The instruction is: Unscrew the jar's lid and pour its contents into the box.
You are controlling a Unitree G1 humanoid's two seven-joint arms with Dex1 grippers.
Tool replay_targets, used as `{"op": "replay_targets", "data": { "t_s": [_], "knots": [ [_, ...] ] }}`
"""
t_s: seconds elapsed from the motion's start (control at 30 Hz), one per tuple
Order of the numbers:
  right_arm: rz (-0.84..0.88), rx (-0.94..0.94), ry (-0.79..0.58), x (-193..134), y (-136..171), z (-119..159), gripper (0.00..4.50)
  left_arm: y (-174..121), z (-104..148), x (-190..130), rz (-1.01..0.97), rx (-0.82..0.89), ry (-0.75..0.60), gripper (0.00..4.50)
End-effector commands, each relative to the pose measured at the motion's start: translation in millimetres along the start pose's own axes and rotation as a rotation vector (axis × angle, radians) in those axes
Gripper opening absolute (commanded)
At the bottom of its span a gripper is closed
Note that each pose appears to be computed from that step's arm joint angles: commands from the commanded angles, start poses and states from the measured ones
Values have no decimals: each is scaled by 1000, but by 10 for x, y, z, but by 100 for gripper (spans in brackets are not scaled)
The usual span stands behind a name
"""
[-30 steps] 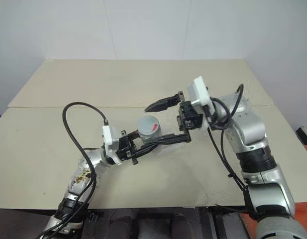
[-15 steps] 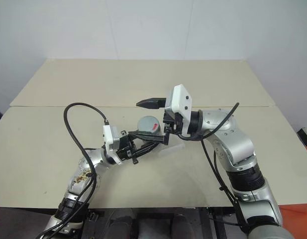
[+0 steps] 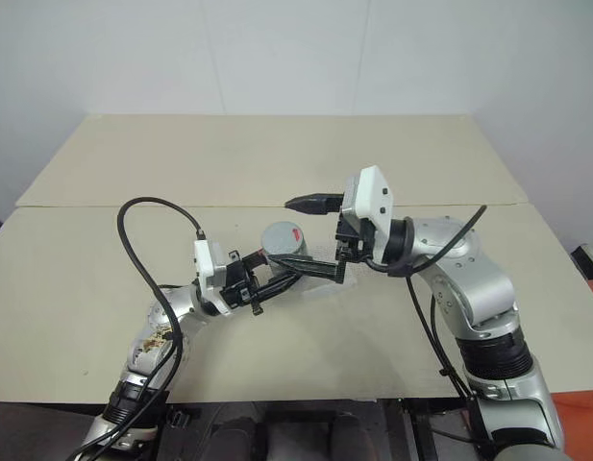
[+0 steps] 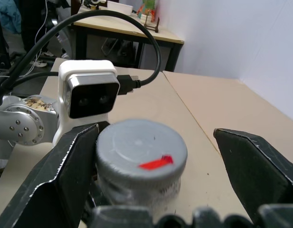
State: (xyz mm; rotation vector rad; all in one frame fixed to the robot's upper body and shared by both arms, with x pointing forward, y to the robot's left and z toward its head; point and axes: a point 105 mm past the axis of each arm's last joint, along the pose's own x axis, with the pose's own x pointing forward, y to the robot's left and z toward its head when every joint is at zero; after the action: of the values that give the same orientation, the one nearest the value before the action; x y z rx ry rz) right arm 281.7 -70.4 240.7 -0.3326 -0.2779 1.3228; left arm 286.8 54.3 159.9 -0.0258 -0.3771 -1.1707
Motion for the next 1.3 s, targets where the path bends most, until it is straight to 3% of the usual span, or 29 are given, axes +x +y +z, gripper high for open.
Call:
{"op": "replay_targets", "data": {
  "t_s": [0.03, 0.33, 0.5, 1.03, 1.3],
  "knots": [
    [-36, -46, -5, -132, -56, 103, 445, 6, 102, 7, -8, 24, -40, 200],
    [-66, -51, 36, -294, -92, 61, 445, 9, 87, -5, -11, 24, -34, 200],
    [-6, -33, 22, -284, 39, 113, 445, 2, 74, 0, -13, 21, -34, 200],
    [-1, -40, -70, 294, 117, 145, 445, -27, 66, 35, -26, 31, -34, 200],
    [-71, -42, -51, 261, -23, 120, 445, -27, 64, 5, -18, 35, -32, 200]
  ]
}}
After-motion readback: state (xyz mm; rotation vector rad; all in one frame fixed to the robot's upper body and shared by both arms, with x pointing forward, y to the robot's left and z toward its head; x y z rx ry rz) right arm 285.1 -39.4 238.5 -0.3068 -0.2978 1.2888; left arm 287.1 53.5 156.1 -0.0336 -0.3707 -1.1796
